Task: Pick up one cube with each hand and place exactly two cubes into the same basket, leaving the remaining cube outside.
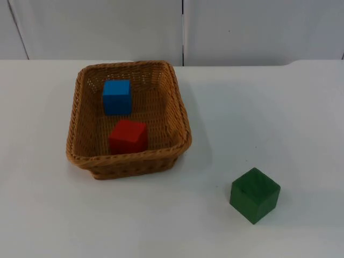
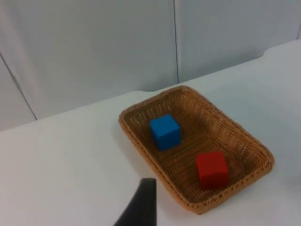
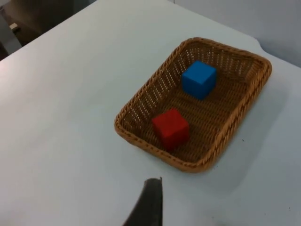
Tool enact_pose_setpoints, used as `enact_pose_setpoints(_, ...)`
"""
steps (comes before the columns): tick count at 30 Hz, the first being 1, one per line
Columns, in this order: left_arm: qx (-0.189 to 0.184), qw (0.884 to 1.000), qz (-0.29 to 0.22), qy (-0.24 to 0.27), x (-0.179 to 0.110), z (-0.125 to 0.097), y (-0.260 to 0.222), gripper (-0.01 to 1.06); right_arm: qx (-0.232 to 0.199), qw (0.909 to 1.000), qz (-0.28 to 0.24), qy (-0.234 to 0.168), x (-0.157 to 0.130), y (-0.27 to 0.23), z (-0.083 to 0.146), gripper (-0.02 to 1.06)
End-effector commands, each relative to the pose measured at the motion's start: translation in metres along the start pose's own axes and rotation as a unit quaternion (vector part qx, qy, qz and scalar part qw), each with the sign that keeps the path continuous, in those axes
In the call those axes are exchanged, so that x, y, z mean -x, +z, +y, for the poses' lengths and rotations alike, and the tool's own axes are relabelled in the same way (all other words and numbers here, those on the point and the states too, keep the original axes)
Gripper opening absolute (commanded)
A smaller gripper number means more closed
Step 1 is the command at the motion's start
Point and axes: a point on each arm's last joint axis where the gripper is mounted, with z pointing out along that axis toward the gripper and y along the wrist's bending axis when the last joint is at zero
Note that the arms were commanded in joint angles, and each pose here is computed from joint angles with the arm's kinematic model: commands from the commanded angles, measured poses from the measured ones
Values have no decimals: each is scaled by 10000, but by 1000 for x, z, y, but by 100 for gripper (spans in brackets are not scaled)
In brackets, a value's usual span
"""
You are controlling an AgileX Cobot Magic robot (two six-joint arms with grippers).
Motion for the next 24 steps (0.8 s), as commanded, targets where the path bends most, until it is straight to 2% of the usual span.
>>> enact_pose_setpoints(1,-51,9999,14,-123,-6,-1,-6,89,-52,9998,-180,-21,-8,-10,1,79)
enact_pose_setpoints(18,-278,9978,-525,-295,-77,-5,-42,89,-86,9961,-862,-184,-82,-78,16,79)
enact_pose_setpoints(24,-233,9993,-130,-256,-89,-5,-38,89,-48,9942,-1066,-84,-105,-92,20,79)
